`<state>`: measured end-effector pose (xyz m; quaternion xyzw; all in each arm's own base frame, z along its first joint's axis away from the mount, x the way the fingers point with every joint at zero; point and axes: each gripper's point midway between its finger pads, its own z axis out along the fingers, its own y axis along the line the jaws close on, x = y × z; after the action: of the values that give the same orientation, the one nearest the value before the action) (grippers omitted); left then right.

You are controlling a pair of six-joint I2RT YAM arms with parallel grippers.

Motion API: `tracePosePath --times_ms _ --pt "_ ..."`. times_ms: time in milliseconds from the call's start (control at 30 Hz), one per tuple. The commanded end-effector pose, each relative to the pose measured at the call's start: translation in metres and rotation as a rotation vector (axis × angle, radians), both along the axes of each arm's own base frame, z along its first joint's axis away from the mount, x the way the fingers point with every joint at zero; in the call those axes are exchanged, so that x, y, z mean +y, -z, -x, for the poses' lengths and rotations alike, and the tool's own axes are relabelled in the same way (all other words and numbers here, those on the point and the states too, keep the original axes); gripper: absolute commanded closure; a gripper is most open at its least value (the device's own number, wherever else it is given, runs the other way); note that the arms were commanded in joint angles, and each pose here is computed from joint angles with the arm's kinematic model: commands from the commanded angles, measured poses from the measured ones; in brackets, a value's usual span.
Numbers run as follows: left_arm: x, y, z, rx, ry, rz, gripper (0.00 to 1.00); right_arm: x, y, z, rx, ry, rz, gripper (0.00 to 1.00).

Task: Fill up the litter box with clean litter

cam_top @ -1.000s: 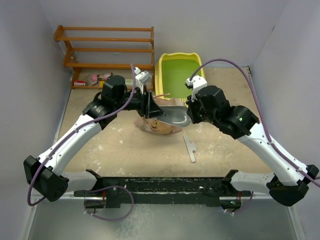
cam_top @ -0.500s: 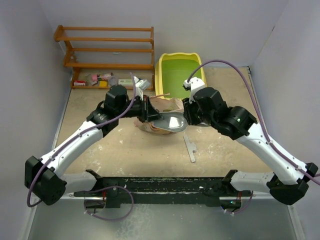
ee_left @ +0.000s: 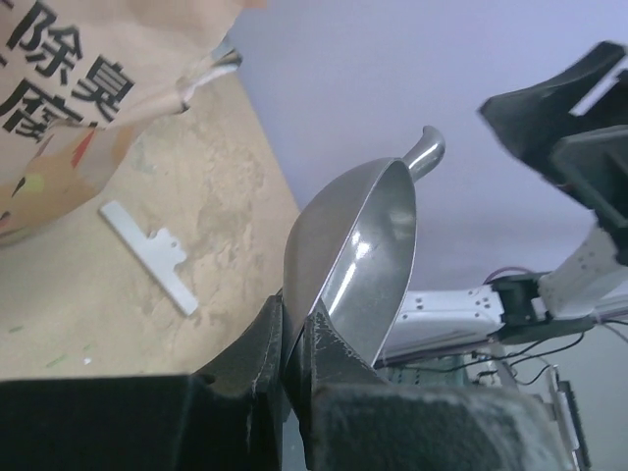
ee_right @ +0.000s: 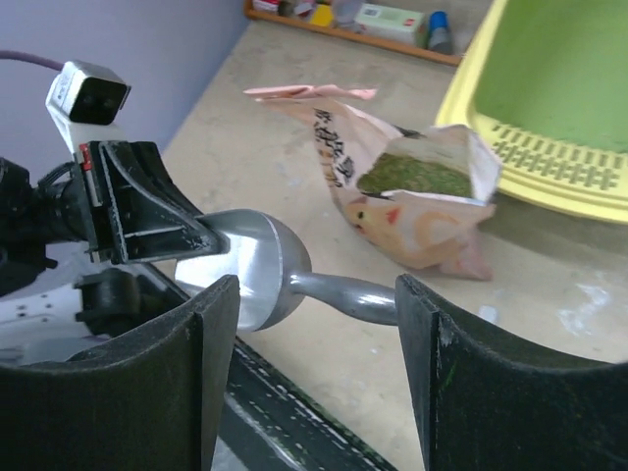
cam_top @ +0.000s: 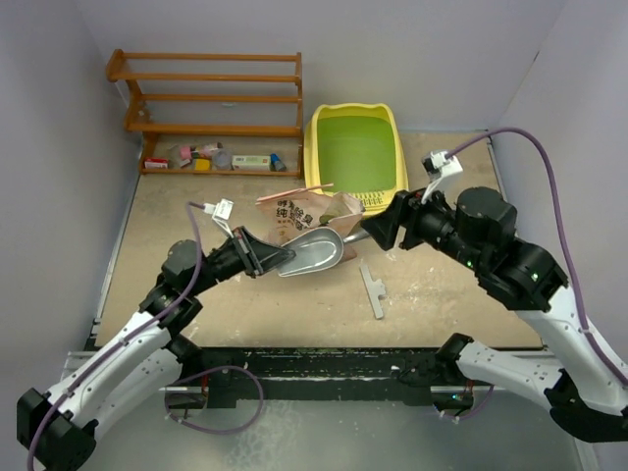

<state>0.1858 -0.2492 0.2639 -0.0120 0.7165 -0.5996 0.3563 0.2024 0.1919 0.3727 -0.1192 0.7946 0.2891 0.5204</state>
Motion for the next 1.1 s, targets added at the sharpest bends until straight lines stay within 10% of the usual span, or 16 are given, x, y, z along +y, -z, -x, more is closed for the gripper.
tracePosePath --times_ms 0,1067 --pt "0.017 -0.07 0.005 -0.127 -0.082 0.217 1.0 0.045 -0.009 0.001 0.103 -0.195 -0.199 0.35" --pt "0.012 -0.071 0.003 -0.125 -0.061 0.221 1.0 0.064 0.004 0.013 0.235 -0.372 -0.293 0.74"
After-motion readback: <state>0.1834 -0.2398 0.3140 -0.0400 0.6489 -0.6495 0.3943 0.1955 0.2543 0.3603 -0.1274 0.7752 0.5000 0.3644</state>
